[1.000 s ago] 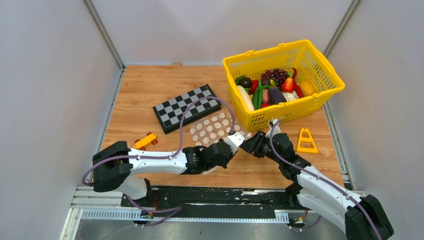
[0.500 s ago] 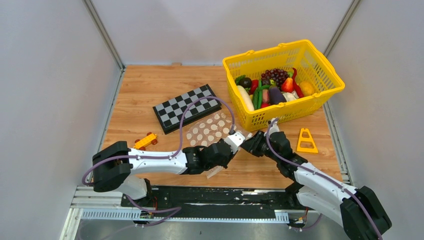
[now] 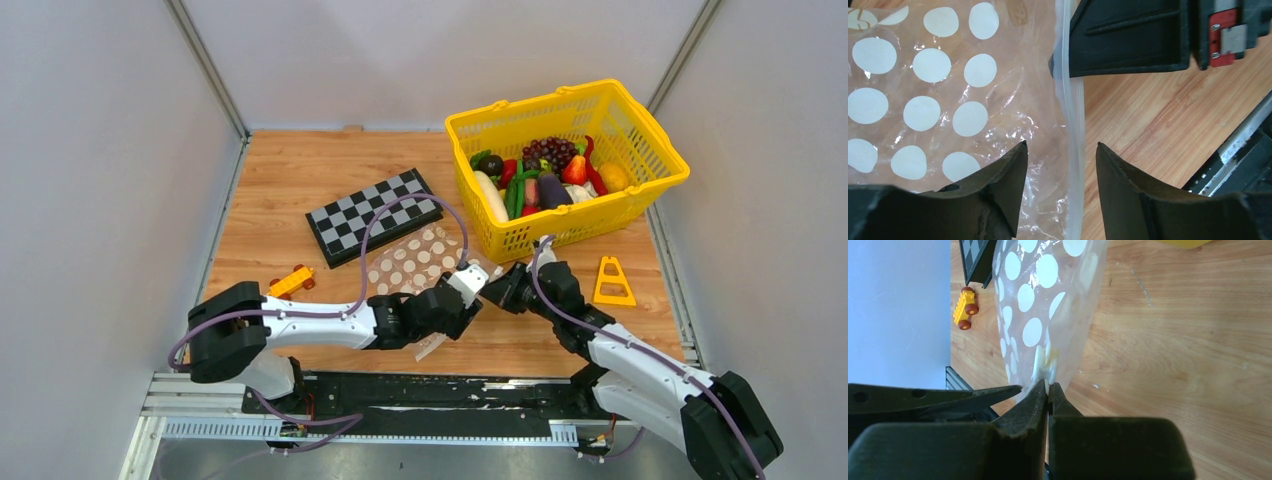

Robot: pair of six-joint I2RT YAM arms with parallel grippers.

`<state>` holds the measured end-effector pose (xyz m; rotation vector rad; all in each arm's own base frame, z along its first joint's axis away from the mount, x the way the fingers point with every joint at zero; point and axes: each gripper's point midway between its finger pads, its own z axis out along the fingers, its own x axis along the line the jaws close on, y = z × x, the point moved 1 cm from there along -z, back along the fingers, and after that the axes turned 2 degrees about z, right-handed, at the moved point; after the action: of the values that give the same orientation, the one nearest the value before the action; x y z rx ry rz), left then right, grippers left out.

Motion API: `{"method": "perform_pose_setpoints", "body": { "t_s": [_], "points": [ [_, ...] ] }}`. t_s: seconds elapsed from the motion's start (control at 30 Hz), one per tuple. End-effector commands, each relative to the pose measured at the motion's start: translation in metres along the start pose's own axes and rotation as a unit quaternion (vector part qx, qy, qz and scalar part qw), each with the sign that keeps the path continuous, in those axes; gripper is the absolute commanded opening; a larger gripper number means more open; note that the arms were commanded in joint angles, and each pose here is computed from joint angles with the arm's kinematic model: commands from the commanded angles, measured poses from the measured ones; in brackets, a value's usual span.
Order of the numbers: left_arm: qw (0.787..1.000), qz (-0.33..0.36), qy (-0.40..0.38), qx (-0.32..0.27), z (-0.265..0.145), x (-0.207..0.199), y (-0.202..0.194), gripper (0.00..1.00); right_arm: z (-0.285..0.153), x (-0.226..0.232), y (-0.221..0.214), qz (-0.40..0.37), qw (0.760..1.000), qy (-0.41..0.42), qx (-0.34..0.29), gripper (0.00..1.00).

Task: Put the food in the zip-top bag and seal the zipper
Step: Open the zipper of the food storage bag at the center of the board.

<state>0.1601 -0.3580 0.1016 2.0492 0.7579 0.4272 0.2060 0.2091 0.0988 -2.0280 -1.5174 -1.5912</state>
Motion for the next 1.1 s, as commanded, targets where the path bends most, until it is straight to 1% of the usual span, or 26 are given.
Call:
{"method": "perform_pose_setpoints", "body": {
  "t_s": [0.0, 0.27, 0.47, 0.57, 0.7, 0.93, 1.07],
  "points": [
    [1.0, -0.002, 0.024, -0.004, 0.005, 0.004, 0.0, 0.61, -0.005, 0.034, 0.01, -0.01, 0.999, 0.044, 0.004, 0.0],
    [0.997, 0.017, 0.079, -0.01, -0.006, 0.025, 0.005, 0.58, -0.013, 0.027, 0.01, -0.022, 1.0, 0.016, 0.006, 0.0],
    [0.998, 0.002, 0.052, -0.043, -0.017, 0.019, 0.026, 0.63, -0.011, 0.018, 0.004, -0.029, 0.999, 0.002, 0.02, 0.0],
    [0.997, -0.01, 0.049, -0.056, -0.018, 0.018, 0.028, 0.65, -0.011, 0.017, 0.002, -0.026, 0.999, 0.005, 0.022, 0.0],
    [0.997, -0.009, 0.056, -0.047, -0.015, 0.019, 0.025, 0.68, -0.011, 0.019, 0.001, -0.026, 0.999, 0.012, 0.025, 0.0],
    [0.997, 0.006, 0.08, -0.024, -0.01, 0.026, 0.013, 0.68, -0.014, 0.023, -0.001, -0.021, 0.999, 0.022, 0.03, 0.0],
    [0.997, 0.006, 0.068, -0.023, -0.009, 0.022, 0.013, 0.7, -0.016, 0.027, 0.001, -0.02, 0.999, 0.026, 0.027, 0.0]
  ]
}}
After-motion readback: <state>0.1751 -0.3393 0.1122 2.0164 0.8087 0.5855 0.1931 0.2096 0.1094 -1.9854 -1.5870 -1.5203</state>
